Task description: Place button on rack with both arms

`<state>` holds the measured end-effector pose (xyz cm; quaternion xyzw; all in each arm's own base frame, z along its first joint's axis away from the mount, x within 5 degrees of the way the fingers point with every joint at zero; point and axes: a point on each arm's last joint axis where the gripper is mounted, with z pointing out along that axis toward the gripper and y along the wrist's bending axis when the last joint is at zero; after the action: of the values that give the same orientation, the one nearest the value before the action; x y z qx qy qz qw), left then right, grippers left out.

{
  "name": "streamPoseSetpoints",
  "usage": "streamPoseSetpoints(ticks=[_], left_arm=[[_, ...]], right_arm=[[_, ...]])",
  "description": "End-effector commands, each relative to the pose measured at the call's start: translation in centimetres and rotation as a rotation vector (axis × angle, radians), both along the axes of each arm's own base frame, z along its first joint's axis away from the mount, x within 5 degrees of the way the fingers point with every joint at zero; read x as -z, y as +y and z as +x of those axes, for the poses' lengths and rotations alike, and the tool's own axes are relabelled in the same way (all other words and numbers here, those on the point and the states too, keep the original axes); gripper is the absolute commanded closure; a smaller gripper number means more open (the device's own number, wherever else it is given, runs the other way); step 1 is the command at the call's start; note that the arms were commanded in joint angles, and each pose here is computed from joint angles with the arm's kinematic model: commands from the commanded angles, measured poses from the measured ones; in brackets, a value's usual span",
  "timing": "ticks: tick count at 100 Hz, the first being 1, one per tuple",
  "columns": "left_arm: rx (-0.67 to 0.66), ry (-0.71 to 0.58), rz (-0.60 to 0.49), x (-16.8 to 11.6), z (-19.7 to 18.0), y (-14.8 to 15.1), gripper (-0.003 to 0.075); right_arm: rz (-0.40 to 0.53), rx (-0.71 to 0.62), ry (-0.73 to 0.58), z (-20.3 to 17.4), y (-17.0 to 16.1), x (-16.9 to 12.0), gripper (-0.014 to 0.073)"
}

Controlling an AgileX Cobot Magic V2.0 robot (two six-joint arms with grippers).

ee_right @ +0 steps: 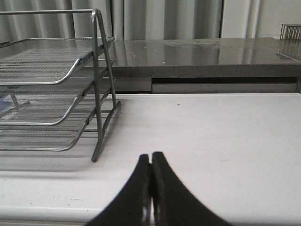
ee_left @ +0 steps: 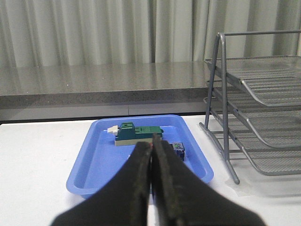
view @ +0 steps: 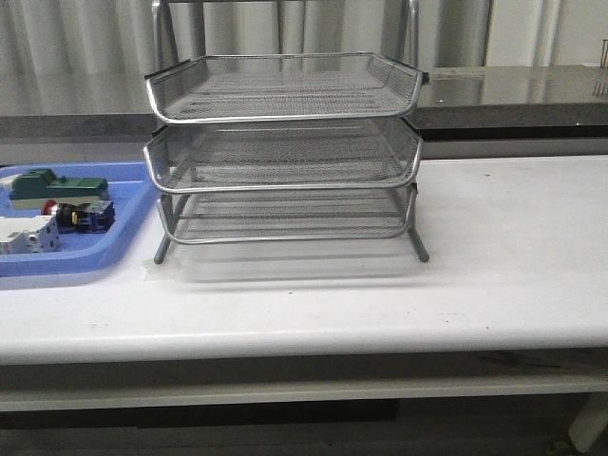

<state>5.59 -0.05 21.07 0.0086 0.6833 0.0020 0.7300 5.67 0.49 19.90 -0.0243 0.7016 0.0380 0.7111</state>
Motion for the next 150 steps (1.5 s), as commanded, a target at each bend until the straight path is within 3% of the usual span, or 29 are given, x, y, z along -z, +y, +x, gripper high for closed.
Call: streamPoseSetpoints(ticks=[1,73,88,115,128,150], left_arm=[[0.004,-0.064,-0.013,0.7,-0.1,0.0,0.0716],[0.004,-0.064,-0.013,0.7,-0.1,0.0,0.0716],[0.004,-0.064,-0.013,0.7,-0.1,0.0,0.0716],[0.004,-0.064,-0.013,0.7,-0.1,0.0,0.0716],[0.004,-0.064,-0.013,0.7,-0.1,0.0,0.0716],[0.004,-0.064,-0.013,0.7,-0.1,0.0,0.0716]], right_arm=[[0.008,0.0,-0.119,-0.3,0.0,-1.4,0.0652],[0.008,0.0,-0.119,-0.3,0.0,-1.4,0.0652],[0.014,-0.004,-0.185,-0.4,0.0,-2.0,0.0652],[0.129,-0.01,-0.231,-1.0,-0.1,-5.2,0.0652],[0.201,-0.025,-0.141,-0.9,0.0,-7.8,0.0652],[0.18,-0.036,0.127,1.0,0.5,-12.1,0.0652]])
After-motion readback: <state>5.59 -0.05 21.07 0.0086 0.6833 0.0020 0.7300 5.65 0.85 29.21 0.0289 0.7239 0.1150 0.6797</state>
